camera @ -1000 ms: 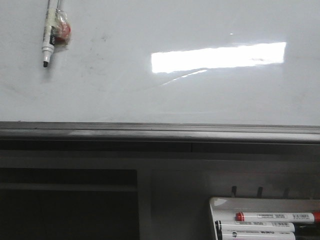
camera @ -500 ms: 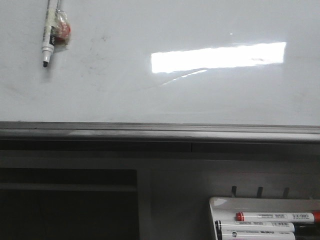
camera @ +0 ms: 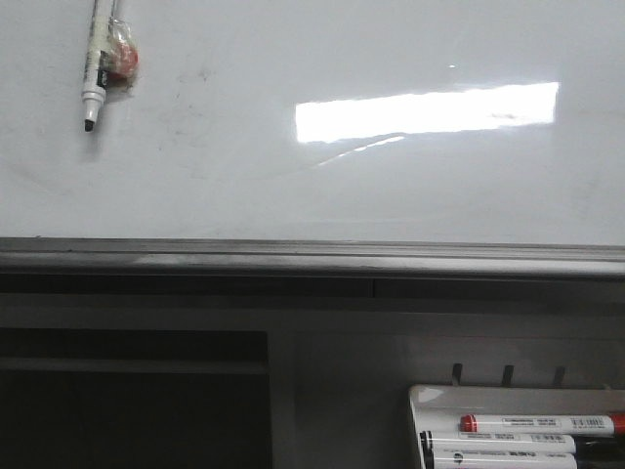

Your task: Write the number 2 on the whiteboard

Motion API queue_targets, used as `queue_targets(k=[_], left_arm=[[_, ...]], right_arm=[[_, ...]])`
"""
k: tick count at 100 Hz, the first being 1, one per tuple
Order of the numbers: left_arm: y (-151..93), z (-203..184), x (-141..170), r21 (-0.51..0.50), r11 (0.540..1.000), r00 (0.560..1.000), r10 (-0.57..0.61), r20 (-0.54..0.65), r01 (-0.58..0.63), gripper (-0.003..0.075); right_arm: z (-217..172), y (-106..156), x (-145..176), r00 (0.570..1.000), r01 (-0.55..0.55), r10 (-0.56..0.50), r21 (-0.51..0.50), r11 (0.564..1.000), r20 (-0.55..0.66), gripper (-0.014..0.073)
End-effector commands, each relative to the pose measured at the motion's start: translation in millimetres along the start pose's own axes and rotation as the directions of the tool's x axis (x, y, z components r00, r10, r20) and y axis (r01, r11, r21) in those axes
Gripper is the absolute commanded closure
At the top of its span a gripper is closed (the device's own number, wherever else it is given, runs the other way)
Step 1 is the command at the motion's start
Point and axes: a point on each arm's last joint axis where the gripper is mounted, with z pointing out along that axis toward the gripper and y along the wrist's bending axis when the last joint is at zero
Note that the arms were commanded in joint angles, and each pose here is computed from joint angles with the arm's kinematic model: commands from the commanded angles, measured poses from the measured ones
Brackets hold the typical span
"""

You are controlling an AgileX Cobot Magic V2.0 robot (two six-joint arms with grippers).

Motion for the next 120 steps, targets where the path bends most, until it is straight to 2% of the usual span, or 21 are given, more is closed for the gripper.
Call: queue_targets(k=[1,9,16,23,30,35,37,40,45,48,55,58,69,80,87,91,95,101,106,111,120], left_arm=[[1.0,-1.2,-5.1,-0.014,1.0,0.995,0.012,0.1,-0.011,0.0741],[1.1,-2.0,-11.1,-0.013,1.0,0.986,-0.008,0.167,0.011,0.0741],[1.4,-4.4,-21.8,0.039,0.981,0.939,-0.195,0.282,0.192,0.0741],[6.1,-8.5,-32.3,0.083,0.931,0.846,-0.358,0.396,0.355,0.0741],[14.2,-13.9,-41.2,0.128,0.854,0.713,-0.496,0.495,0.505,0.0741],[19.0,-15.9,-43.3,0.176,0.758,0.604,-0.617,0.504,0.628,0.0741],[19.7,-16.3,-43.9,0.19,0.731,0.577,-0.646,0.499,0.655,0.0741],[20.6,-16.5,-44.1,0.219,0.666,0.517,-0.711,0.477,0.713,0.0741],[21.1,-16.9,-44.8,0.244,0.607,0.463,-0.76,0.455,0.756,0.0741],[21.3,-17.8,-46.4,0.248,0.604,0.458,-0.762,0.458,0.757,0.0741],[18.0,-21.1,-54.6,0.266,0.63,0.488,-0.752,0.444,0.729,0.0741],[15.3,-23.1,-59.8,0.273,0.655,0.519,-0.738,0.431,0.704,0.0741],[4.6,-31.2,-87.7,0.265,0.786,0.688,-0.617,0.381,0.558,0.0741],[-0.9,-25.9,-117.3,0.18,0.908,0.866,-0.415,0.278,0.377,0.0738],[-1.5,-14.5,-136.0,0.13,0.952,0.941,-0.295,0.166,0.275,0.0692],[-1.2,-5.0,-147.1,0.113,0.966,0.964,-0.246,0.102,0.234,0.0633],[-0.8,3.4,-156.6,0.103,0.976,0.978,-0.2,0.052,0.194,0.0538],[0.0,24.0,-166.8,0.093,0.981,0.985,-0.172,-0.018,0.173,0.0392],[0.6,39.5,-174.5,0.089,0.98,0.983,-0.174,-0.058,0.179,0.0314],[1.3,53.8,-182.3,0.085,0.98,0.981,-0.173,-0.087,0.181,0.0283],[1.9,79.2,-190.9,0.083,0.981,0.977,-0.163,-0.136,0.175,0.0283]], right_arm=[[-1.8,-0.8,-1.7,0.996,0.006,-0.005,-0.007,1.0,0.09,0.0673],[-1.8,-1.3,-2.3,0.995,-0.038,0.038,-0.005,0.999,0.096,0.0673],[-2.0,-2.8,-3.6,0.983,-0.145,0.144,-0.001,0.989,0.111,0.0673],[-2.1,-4.5,-4.1,0.962,-0.249,0.247,0.004,0.968,0.12,0.0673],[-2.1,-4.9,-5.1,0.949,-0.292,0.289,0.005,0.957,0.123,0.0673],[-2.2,-3.8,-7.9,0.949,-0.292,0.29,0.001,0.956,0.123,0.0673],[-2.3,-3.4,-8.8,0.949,-0.292,0.29,-0.001,0.956,0.122,0.0673],[-2.4,-2.1,-11.9,0.949,-0.292,0.291,-0.005,0.956,0.119,0.0673],[-2.7,0.6,-17.6,0.95,-0.292,0.292,-0.014,0.956,0.11,0.0673],[-3.1,2.5,-21.5,0.951,-0.293,0.293,-0.02,0.956,0.102,0.0673],[-4.8,8.8,-33.6,0.954,-0.29,0.292,-0.038,0.956,0.07,0.0673],[-5.9,11.6,-38.8,0.956,-0.287,0.289,-0.046,0.957,0.053,0.0673],[-10.4,23.0,-59.4,0.978,-0.211,0.209,-0.07,0.975,-0.026,0.0626],[-12.5,32.5,-76.4,0.99,-0.099,0.089,-0.097,0.99,-0.107,0.047],[-10.9,36.5,-84.6,0.987,-0.082,0.066,-0.105,0.991,-0.147,0.0355],[-9.2,38.3,-88.7,0.984,-0.082,0.063,-0.106,0.991,-0.168,0.03],[-6.9,39.5,-91.4,0.981,-0.082,0.062,-0.105,0.991,-0.185,0.0265],[-4.7,40.9,-95.4,0.978,-0.082,0.06,-0.105,0.991,-0.197,0.0254],[-3.1,41.2,-97.1,0.978,-0.083,0.061,-0.103,0.991,-0.199,0.0258],[-2.7,41.2,-97.4,0.979,-0.083,0.061,-0.103,0.991,-0.196,0.0257],[-2.8,41.2,-97.1,0.978,-0.083,0.061,-0.103,0.991,-0.2,0.0257]])
